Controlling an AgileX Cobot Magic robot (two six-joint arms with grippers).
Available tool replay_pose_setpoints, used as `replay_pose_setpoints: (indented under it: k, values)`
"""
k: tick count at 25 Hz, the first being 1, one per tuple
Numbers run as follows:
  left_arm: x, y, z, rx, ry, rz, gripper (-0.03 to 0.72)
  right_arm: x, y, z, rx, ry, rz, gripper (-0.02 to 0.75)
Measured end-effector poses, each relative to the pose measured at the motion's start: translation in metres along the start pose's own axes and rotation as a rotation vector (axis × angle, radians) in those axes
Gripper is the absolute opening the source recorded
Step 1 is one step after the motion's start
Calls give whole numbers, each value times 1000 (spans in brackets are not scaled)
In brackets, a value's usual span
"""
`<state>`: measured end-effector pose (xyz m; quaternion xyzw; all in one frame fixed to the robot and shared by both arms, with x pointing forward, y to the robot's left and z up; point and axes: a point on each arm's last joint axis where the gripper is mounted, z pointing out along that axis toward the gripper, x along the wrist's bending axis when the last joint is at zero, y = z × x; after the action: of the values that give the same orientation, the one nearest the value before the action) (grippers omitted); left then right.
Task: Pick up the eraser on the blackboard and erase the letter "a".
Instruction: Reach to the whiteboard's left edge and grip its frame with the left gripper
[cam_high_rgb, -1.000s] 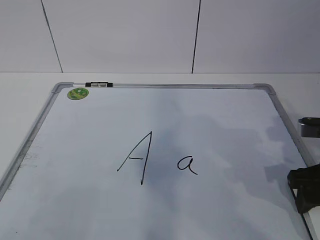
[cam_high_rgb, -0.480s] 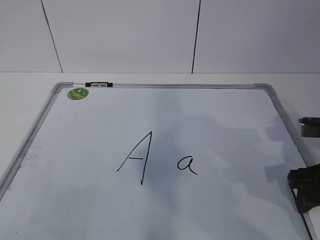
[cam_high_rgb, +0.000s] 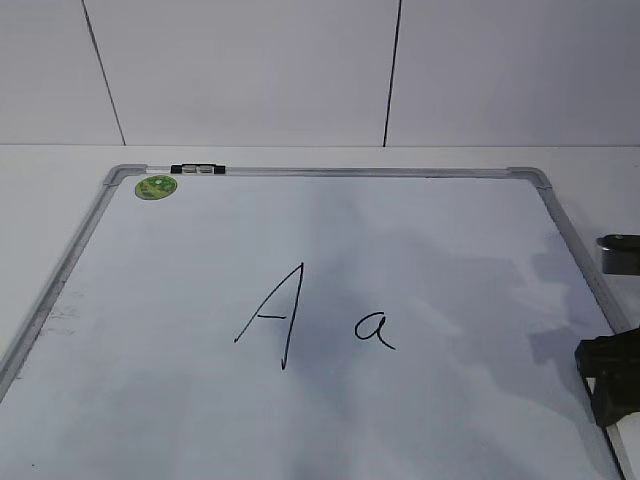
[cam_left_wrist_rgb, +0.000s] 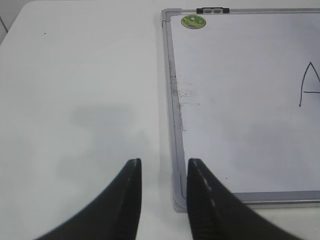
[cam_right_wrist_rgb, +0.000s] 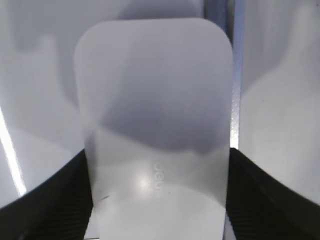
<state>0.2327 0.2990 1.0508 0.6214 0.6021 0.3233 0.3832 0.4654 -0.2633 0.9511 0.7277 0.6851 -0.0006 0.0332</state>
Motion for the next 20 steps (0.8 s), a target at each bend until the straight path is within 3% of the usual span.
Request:
replay_pose_setpoints:
  k: [20]
  values:
    - [0, 0, 0, 0, 0, 0, 235, 0, 1, 0, -4, -1, -1, 568]
